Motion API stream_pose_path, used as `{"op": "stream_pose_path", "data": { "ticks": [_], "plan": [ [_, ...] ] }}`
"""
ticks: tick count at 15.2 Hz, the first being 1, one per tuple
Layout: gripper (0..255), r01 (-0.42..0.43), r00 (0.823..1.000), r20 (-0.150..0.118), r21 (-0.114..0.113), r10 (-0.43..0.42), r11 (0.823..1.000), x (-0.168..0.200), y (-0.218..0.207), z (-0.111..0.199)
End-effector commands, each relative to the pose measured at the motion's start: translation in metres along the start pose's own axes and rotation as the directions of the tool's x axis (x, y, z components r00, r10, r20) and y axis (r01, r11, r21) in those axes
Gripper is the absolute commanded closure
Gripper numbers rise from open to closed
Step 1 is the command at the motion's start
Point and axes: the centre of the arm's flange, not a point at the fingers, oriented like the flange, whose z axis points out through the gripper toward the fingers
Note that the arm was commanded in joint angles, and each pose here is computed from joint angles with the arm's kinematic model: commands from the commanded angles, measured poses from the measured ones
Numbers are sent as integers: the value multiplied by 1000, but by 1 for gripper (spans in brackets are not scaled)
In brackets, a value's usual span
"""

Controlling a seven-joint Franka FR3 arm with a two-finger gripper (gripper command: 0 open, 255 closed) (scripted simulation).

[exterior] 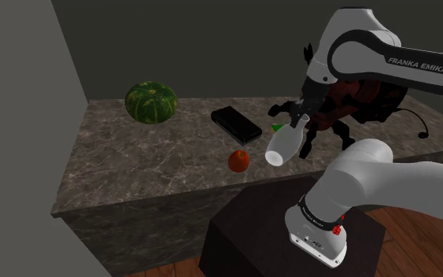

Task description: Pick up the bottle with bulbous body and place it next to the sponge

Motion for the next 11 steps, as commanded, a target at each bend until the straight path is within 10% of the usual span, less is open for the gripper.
{"op": "stream_pose_path", "data": {
  "ticks": [1,6,7,11],
  "plan": [
    [255,0,1000,-1,0,0,1000,0,0,2],
    [255,0,1000,-1,0,0,1000,0,0,2],
    [0,0,1000,-1,0,0,1000,0,0,2],
    [0,0,1000,-1,0,0,1000,0,0,2]
  ]
}}
